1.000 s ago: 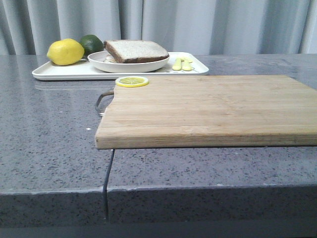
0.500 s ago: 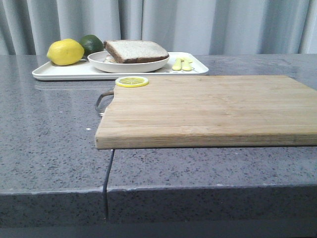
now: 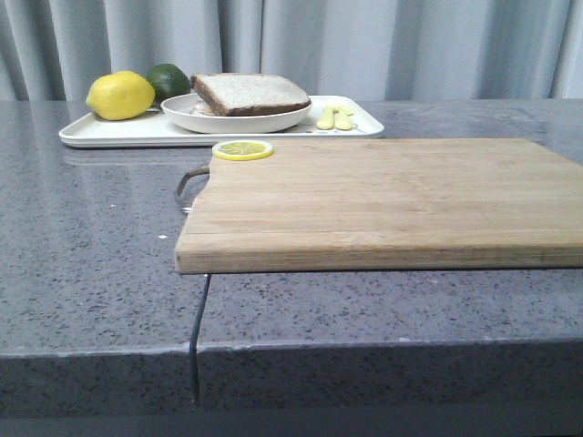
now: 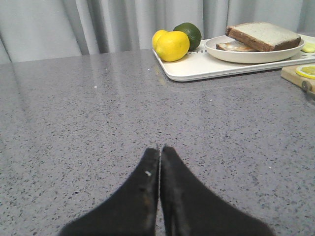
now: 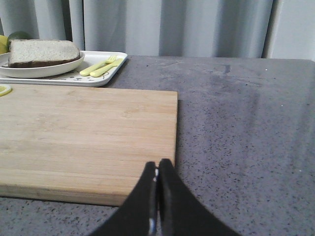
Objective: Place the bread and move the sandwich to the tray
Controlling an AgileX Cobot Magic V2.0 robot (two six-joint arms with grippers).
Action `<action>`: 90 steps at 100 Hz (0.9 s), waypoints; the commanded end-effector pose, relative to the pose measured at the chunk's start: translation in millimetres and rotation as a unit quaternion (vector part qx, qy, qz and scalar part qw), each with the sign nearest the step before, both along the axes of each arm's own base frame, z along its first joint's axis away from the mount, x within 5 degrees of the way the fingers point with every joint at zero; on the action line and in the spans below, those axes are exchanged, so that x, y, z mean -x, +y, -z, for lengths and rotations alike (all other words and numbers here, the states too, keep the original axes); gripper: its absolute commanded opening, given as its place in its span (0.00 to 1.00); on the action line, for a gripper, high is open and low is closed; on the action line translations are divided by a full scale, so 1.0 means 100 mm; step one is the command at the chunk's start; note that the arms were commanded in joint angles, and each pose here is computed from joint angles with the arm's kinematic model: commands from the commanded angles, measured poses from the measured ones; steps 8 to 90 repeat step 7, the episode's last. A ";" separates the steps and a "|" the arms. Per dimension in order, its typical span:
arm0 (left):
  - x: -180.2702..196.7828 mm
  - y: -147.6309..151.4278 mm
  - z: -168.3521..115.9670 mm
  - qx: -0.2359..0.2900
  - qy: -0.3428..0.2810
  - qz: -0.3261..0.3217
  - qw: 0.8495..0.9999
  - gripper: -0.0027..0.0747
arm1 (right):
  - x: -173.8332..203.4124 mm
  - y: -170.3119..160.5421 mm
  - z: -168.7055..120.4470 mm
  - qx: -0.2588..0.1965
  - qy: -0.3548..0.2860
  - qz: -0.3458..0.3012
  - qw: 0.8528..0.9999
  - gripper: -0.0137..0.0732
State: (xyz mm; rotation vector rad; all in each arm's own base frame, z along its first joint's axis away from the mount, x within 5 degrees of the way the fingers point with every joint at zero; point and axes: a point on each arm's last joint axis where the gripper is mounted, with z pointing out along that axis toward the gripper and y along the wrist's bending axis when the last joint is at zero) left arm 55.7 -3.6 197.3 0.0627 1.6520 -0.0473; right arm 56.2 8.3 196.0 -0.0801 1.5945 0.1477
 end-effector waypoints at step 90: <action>0.02 0.00 -0.03 0.006 -0.045 0.000 0.999 0.01 | 0.02 -0.01 -0.09 -0.002 -0.053 0.003 0.999 0.02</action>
